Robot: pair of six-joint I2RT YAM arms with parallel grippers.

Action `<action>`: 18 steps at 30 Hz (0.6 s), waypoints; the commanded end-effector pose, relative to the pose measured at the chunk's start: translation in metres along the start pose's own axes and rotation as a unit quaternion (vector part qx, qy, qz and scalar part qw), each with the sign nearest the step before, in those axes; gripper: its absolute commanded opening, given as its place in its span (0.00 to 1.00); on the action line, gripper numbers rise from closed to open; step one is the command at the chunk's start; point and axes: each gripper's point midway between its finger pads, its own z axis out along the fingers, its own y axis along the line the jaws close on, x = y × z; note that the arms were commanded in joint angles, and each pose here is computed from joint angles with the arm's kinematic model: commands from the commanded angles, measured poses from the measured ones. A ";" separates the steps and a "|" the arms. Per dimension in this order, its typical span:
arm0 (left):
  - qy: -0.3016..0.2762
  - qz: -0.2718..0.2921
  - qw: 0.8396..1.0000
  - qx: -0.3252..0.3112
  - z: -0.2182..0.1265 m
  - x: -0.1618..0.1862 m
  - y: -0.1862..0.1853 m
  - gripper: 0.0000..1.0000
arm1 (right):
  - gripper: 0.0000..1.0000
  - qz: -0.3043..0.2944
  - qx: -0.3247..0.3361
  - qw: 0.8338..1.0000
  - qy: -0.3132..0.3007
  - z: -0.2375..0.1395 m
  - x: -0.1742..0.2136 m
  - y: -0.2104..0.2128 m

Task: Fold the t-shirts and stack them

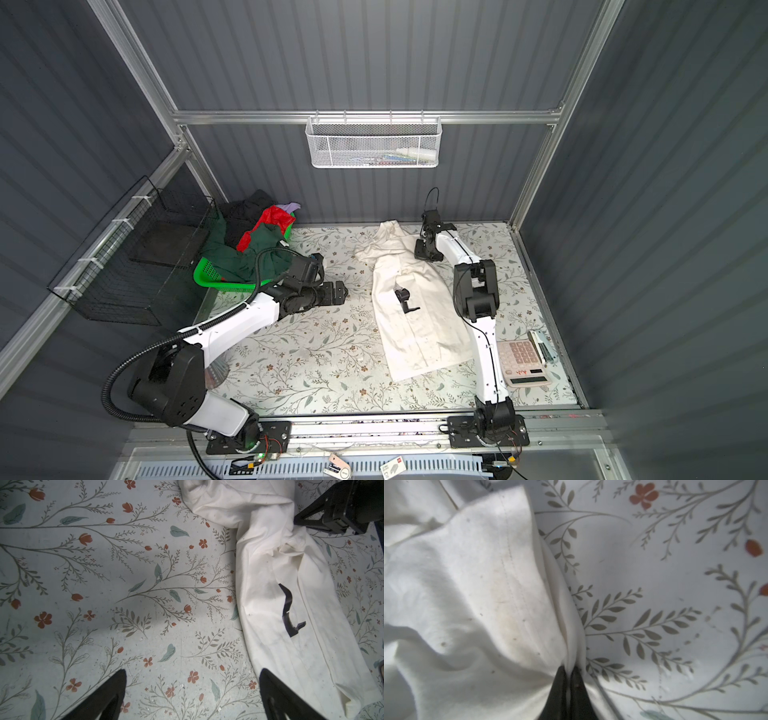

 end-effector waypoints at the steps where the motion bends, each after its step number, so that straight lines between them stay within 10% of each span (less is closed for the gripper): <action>1: 0.005 0.018 1.000 -0.010 0.004 -0.008 -0.001 1.00 | 0.06 0.053 0.026 0.998 0.020 0.005 0.006 -0.033; 10: 0.012 0.029 0.999 0.009 0.039 -0.024 -0.013 1.00 | 0.09 0.179 -0.009 0.984 0.020 -0.017 0.022 -0.076; 15: 0.019 0.034 0.999 0.022 0.084 -0.057 -0.030 1.00 | 0.67 0.156 -0.049 0.986 0.000 -0.048 0.031 -0.061; 18: 0.015 0.028 0.998 0.049 0.113 -0.081 -0.042 1.00 | 0.80 0.155 -0.031 0.987 -0.018 -0.070 0.043 -0.070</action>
